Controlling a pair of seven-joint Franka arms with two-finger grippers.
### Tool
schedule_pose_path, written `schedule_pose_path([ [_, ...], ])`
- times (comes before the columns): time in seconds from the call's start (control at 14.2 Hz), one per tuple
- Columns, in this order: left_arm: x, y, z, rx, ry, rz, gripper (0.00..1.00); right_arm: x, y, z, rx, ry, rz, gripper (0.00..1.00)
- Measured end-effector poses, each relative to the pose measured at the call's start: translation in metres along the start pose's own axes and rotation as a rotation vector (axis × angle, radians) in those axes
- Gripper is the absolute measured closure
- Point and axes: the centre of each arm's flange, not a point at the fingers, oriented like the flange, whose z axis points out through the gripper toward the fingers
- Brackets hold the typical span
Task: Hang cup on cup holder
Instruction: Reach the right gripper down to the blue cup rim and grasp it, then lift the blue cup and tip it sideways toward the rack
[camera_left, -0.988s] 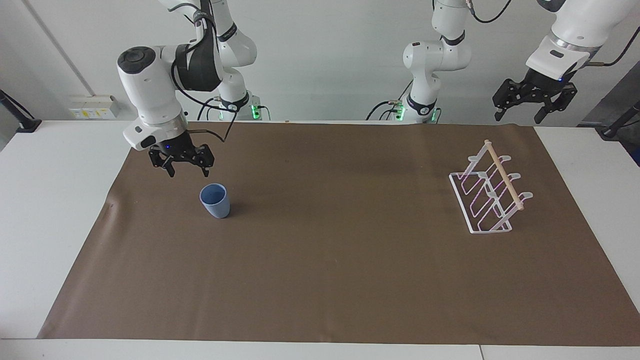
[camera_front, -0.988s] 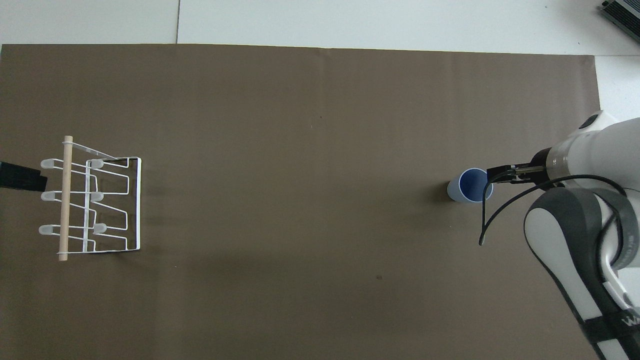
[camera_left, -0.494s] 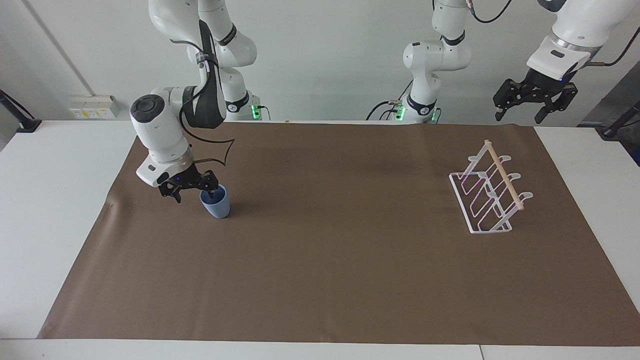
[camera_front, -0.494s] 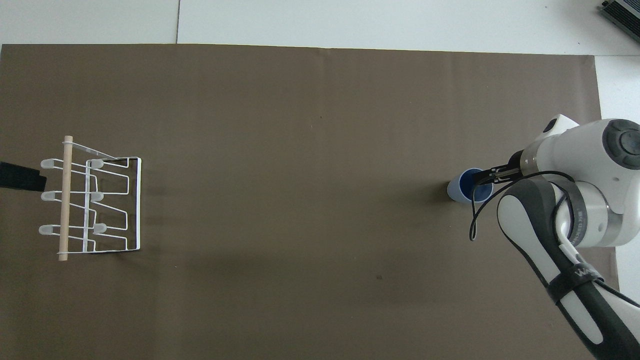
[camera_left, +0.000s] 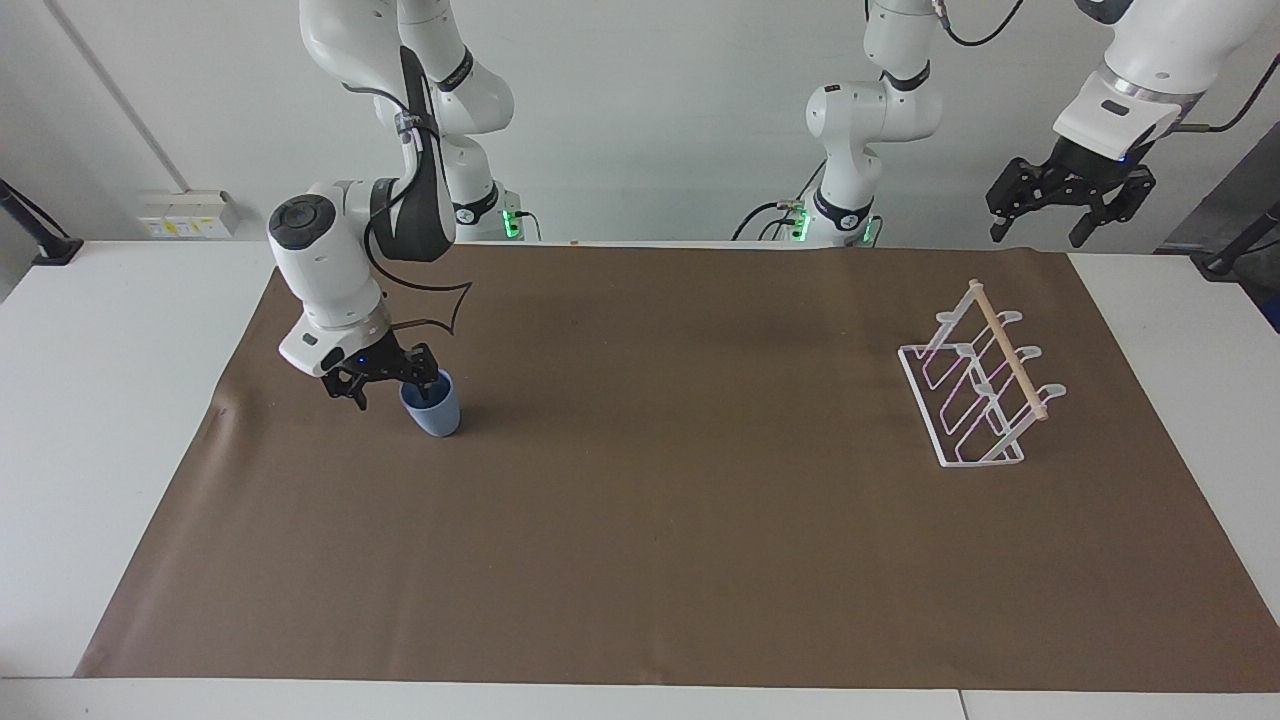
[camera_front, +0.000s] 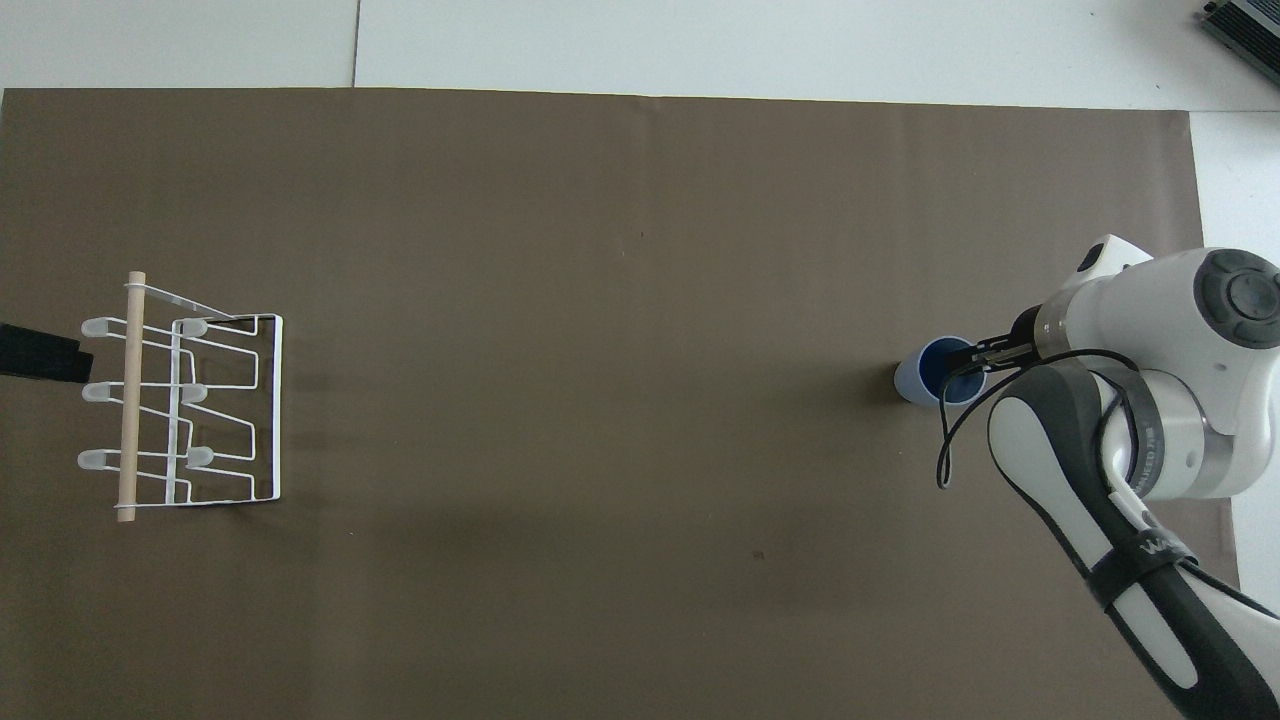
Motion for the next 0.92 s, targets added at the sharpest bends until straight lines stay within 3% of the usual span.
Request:
schedule_pose_path([
  [0.21, 0.0, 0.0, 0.0, 0.0, 0.0, 0.0, 0.0, -0.001, 0.0, 0.001, 0.003, -0.002, -0.005, 0.53],
  [0.28, 0.0, 0.0, 0.0, 0.0, 0.0, 0.0, 0.0, -0.001, -0.001, 0.002, 0.003, -0.004, -0.005, 0.54],
  [0.35, 0.0, 0.0, 0.0, 0.0, 0.0, 0.0, 0.0, -0.001, -0.001, 0.002, 0.004, -0.005, -0.006, 0.62],
  [0.56, 0.0, 0.0, 0.0, 0.0, 0.0, 0.0, 0.0, -0.001, -0.003, 0.0, 0.016, 0.004, 0.001, 0.95],
  [0.92, -0.002, 0.002, -0.004, 0.001, 0.007, 0.004, 0.0, 0.004, -0.005, -0.012, 0.037, -0.016, 0.01, 0.95],
])
